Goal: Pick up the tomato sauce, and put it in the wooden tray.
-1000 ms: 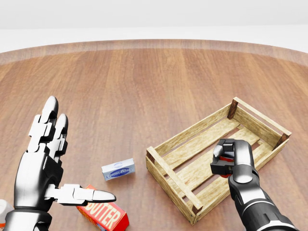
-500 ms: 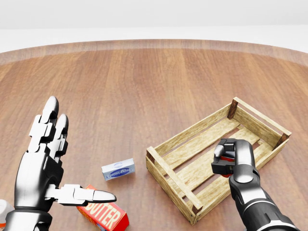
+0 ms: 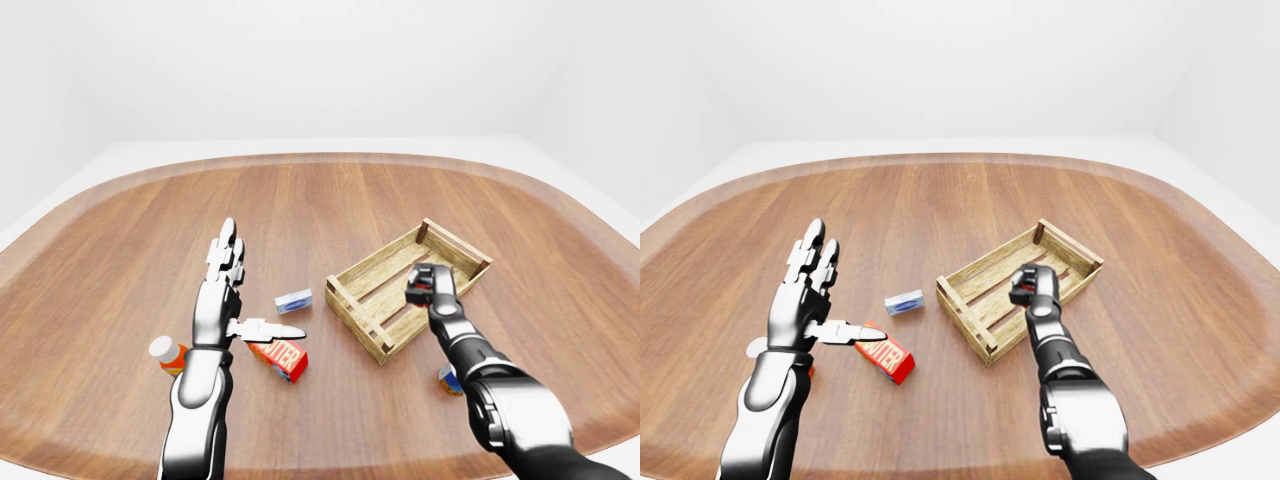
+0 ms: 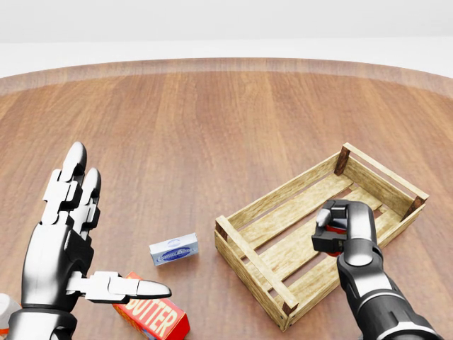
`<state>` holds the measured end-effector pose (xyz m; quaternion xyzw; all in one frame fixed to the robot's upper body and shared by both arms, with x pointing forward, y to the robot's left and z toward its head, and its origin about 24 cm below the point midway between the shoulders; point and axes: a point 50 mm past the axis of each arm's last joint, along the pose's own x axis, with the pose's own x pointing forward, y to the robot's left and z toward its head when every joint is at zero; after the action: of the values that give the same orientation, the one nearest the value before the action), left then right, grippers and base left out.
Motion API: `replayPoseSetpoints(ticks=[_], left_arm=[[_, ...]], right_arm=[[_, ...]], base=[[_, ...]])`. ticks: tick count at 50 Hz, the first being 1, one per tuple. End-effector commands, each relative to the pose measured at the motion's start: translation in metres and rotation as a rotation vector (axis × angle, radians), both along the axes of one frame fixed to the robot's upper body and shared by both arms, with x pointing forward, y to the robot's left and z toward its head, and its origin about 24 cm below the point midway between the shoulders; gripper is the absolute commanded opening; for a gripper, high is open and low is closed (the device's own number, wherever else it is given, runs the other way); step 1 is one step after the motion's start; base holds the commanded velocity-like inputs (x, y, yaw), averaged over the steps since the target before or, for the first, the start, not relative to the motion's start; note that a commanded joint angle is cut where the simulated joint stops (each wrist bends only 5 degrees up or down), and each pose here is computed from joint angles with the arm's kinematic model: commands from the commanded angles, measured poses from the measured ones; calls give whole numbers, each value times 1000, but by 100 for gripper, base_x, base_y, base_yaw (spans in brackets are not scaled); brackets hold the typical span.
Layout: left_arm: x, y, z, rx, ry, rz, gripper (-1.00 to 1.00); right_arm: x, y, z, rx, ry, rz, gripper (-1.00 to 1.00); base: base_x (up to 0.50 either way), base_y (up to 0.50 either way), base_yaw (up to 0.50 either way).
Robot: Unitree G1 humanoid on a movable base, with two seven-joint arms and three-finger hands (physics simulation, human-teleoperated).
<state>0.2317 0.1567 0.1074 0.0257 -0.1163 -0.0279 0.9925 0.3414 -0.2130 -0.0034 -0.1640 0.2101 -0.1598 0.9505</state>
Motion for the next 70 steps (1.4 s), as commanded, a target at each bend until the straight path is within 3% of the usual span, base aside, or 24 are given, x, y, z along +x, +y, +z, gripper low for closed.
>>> replayPoseSetpoints(ticks=[1, 13, 14, 15, 16, 51, 62, 64, 66, 70], left_arm=[[0, 0, 0, 0, -1, -1, 100], [0, 0, 0, -2, 1, 1, 100], [0, 0, -1, -1, 3, 1, 100], [0, 0, 0, -2, 2, 1, 100], [0, 0, 0, -2, 2, 0, 100], [0, 1, 2, -2, -10, 2, 100], [0, 2, 5, -4, -23, 3, 100], [0, 2, 5, -4, -23, 3, 100], [-1, 2, 8, -4, -35, 3, 100], [-2, 2, 9, -5, -40, 3, 100]], right_arm=[[3, 1, 6, -17, -30, -6, -100], [4, 2, 7, -21, -32, -3, -100], [4, 2, 7, -20, -32, -7, 9], [4, 2, 7, -23, -32, -9, 62], [4, 1, 7, -27, -34, -12, 100], [6, -2, 13, -4, -74, -6, 100], [11, 1, 81, 39, -449, 104, 100], [10, 1, 83, 39, -457, 106, 100], [0, 6, 108, 44, -596, 156, 100], [-10, 11, 124, 43, -681, 192, 100]], base=[[0, 0, 0], [0, 0, 0], [0, 0, 0], [0, 0, 0], [0, 0, 0], [0, 0, 0], [0, 0, 0], [0, 0, 0], [0, 0, 0], [0, 0, 0]])
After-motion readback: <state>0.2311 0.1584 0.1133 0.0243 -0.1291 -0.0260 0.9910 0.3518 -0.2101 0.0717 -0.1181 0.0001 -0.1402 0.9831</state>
